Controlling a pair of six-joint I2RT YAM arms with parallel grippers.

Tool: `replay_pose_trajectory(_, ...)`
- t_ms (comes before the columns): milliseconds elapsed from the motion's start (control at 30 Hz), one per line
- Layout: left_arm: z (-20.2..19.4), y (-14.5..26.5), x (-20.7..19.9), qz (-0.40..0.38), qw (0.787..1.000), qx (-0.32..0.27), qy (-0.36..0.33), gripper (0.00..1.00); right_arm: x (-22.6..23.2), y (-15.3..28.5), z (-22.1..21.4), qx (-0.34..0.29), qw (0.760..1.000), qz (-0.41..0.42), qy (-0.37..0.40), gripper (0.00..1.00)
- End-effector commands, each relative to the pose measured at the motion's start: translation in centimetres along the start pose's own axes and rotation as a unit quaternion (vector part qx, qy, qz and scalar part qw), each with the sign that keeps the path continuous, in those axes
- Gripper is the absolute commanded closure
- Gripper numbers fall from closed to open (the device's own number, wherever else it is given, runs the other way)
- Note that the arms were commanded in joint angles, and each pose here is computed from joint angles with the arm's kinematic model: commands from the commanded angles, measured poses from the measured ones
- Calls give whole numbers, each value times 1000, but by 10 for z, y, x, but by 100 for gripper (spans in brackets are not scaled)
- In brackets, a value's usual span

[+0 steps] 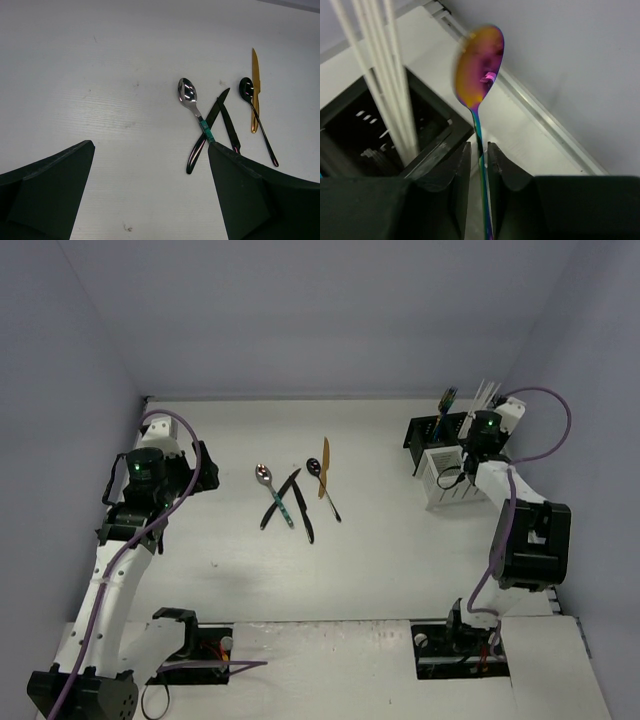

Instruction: Sort the eating utensils into containers

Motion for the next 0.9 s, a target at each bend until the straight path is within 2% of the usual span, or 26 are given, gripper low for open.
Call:
replay_pose_trajectory(0, 14, -1, -4, -16, 999, -40, 6, 3, 27, 47, 54, -84, 994, 66, -38, 71)
replay_pose_trajectory(133, 14, 0, -4, -15, 999, -40, 7, 3, 52, 87, 80, -93, 989, 110, -19, 59)
replay_pose_trajectory(233, 13, -1, -4, -17, 999, -39, 7, 3, 70, 112, 87, -64, 983, 170, -3, 54)
replay_pose_trajectory(400, 14, 0, -4, -18, 999, -38, 7, 3, 124, 146, 80, 18, 940, 335, 60, 52)
replay_pose_trajectory(467, 13, -1, -4, -19, 999, -36, 8, 3, 149, 160, 46, 82, 919, 368, 117, 51)
replay_pose_trajectory(533, 13, -1, -5, -20, 999, -35, 8, 3, 169, 178, 27, 117, 894, 400, 162, 51)
replay_pose_trajectory(767, 12, -2, -4, -19, 999, -32, 7, 3, 217, 206, -62, 202, 820, 457, 280, 51)
replay_pose_trajectory(867, 12, -3, -4, -19, 999, -31, 7, 3, 227, 212, -86, 214, 808, 455, 308, 53)
Point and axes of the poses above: each gripper's point midway between its finger pads, its own y axis back along the fingers, its own x axis along the line the jaws close on, z = x × y, the point moved 8 cm from there along y, back along the fingers, and after that the axes turned 1 degree about -y, right-handed, at the moved point
